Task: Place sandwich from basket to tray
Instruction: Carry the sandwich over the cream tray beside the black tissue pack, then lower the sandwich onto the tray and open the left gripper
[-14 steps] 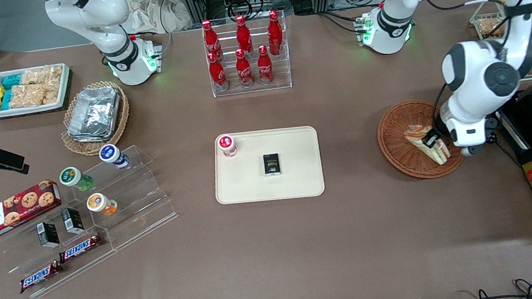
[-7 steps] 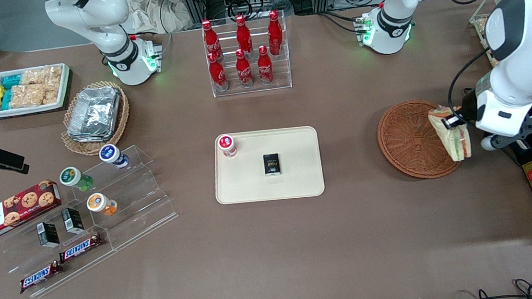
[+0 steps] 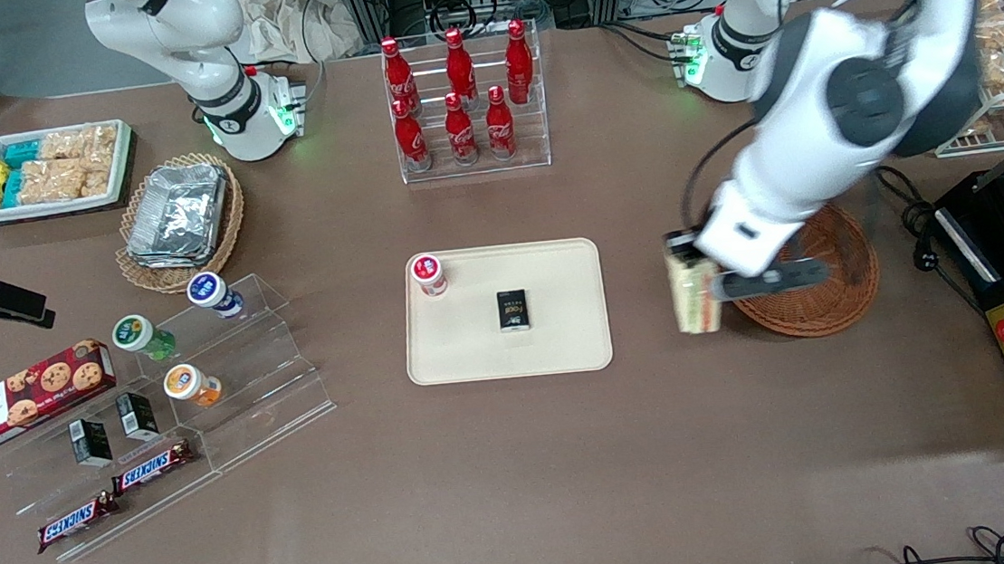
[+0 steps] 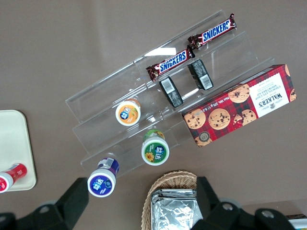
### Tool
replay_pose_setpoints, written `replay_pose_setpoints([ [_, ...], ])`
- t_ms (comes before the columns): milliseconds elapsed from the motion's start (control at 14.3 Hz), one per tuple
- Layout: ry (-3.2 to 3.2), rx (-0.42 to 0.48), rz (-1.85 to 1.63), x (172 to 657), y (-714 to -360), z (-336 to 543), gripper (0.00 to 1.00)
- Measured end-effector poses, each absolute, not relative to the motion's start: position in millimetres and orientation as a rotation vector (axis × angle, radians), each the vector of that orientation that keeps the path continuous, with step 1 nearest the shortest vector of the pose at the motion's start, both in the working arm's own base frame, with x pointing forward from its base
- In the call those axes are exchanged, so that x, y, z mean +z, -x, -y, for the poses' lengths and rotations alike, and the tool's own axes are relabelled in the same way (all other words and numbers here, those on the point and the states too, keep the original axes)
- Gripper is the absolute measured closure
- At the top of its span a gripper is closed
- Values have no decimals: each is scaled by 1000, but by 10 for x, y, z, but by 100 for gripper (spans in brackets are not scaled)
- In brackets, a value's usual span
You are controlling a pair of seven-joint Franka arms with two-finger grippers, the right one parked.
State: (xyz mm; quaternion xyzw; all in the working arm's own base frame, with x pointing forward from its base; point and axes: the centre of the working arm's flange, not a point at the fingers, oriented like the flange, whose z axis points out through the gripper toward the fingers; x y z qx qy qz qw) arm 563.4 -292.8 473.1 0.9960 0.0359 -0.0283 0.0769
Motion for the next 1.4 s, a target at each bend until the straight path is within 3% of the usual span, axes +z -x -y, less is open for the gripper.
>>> replay_pose_setpoints([
  [280,-2959,-153,-65,3755,-5474,3760,81],
  [630,-2978,-194,-26,2686,-5350,3922,81],
  [840,-2989,-197,-21,2356,-5203,3857,81],
  [1050,-2997,-185,-18,2339,-5209,3824,81],
  [1120,-2998,-181,-26,2345,-5220,3812,75],
  [1400,-2989,-145,-100,2434,-5324,3764,36],
])
